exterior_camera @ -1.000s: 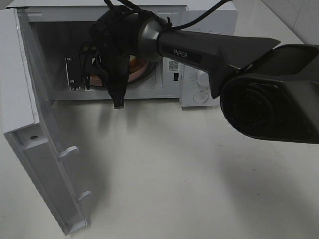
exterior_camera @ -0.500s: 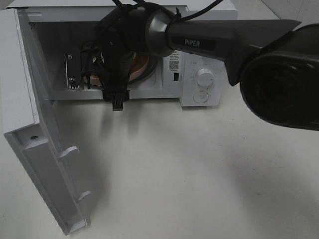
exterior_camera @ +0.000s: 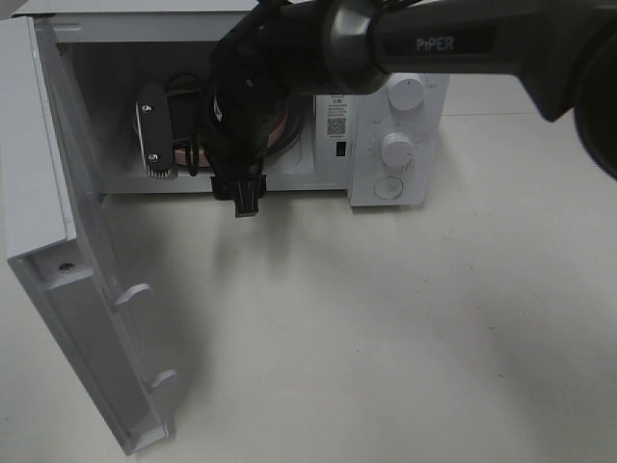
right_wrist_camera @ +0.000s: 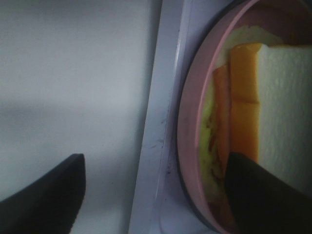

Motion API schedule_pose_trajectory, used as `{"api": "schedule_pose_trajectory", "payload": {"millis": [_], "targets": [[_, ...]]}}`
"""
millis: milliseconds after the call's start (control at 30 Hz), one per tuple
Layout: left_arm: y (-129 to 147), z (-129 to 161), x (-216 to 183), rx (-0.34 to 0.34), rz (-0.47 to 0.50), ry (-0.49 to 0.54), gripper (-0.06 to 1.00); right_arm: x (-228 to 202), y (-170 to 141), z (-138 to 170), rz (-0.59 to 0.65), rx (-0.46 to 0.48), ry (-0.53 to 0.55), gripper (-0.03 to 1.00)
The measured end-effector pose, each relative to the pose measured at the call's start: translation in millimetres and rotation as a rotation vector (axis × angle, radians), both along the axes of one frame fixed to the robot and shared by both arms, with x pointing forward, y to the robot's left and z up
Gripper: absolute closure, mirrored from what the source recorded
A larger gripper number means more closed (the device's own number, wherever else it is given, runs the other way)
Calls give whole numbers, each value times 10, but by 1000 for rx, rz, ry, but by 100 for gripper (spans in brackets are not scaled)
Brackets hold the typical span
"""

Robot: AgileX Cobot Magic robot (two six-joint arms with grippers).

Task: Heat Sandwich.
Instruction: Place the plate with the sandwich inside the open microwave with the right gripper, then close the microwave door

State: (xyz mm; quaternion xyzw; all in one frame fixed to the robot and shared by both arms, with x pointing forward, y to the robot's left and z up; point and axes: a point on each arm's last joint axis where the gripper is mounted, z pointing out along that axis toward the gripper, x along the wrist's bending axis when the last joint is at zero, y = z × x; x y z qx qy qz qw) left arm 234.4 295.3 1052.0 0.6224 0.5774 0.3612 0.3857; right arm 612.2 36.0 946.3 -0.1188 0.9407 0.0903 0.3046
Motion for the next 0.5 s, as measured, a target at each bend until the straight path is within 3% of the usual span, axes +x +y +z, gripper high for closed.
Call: {"api": "schedule_pose_trajectory", "payload": {"millis": [500], "targets": [[0,0,0,0,0,0,-3,-385,-350,119,64,-16,-18,20]]}}
